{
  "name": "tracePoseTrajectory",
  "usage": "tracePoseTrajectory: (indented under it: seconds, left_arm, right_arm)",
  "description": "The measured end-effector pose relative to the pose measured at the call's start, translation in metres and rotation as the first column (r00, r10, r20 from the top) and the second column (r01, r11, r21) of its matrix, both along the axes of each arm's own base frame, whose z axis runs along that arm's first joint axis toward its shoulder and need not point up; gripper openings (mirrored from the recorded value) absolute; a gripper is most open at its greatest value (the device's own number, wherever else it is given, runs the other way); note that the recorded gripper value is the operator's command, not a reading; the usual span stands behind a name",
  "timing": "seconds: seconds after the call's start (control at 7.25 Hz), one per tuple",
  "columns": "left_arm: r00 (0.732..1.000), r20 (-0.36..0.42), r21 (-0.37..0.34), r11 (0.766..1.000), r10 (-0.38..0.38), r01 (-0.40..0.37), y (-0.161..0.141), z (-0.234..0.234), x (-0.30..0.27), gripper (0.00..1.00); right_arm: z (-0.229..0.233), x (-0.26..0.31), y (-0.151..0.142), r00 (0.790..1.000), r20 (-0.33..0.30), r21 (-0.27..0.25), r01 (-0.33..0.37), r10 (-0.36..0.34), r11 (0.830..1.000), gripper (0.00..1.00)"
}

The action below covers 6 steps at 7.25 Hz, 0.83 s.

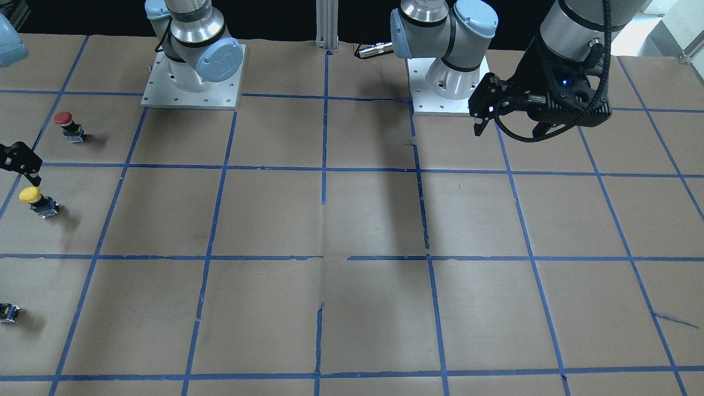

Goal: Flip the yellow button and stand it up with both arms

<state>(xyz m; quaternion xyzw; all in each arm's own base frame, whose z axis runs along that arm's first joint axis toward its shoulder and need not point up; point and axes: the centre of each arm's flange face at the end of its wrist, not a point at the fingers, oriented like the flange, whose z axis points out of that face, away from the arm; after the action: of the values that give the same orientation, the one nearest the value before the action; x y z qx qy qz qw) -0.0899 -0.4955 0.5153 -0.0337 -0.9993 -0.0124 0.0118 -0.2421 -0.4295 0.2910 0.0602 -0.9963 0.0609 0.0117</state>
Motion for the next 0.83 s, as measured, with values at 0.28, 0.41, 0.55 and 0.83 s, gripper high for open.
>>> tracePoseTrajectory:
  seconds: [0.28, 0.41, 0.55, 0.83]
  left_arm:
    - [1.0, -0.002, 0.004, 1.0, 0.0, 0.0, 0.0, -0.002, 0.0, 1.0]
    - [1.0, -0.007, 0.012, 1.0, -0.002, 0.002, 0.002, -0.005, -0.001, 1.0]
    - [1.0, -0.01, 0.022, 1.0, -0.005, 0.006, 0.002, -0.01, -0.003, 1.0]
    - [1.0, -0.005, 0.021, 1.0, -0.019, 0.019, 0.003, -0.008, -0.011, 1.0]
  right_arm:
    - [0.065, 0.017, 0.005, 0.987, 0.063, 0.056, 0.145, -0.149, 0.988, 1.0]
    - [0.095, 0.037, 0.003, 0.973, 0.081, 0.088, 0.209, -0.216, 0.974, 1.0]
    - [0.124, 0.067, -0.003, 0.956, 0.084, 0.122, 0.269, -0.28, 0.955, 1.0]
    - [0.177, 0.154, -0.018, 0.928, 0.045, 0.157, 0.36, -0.371, 0.92, 1.0]
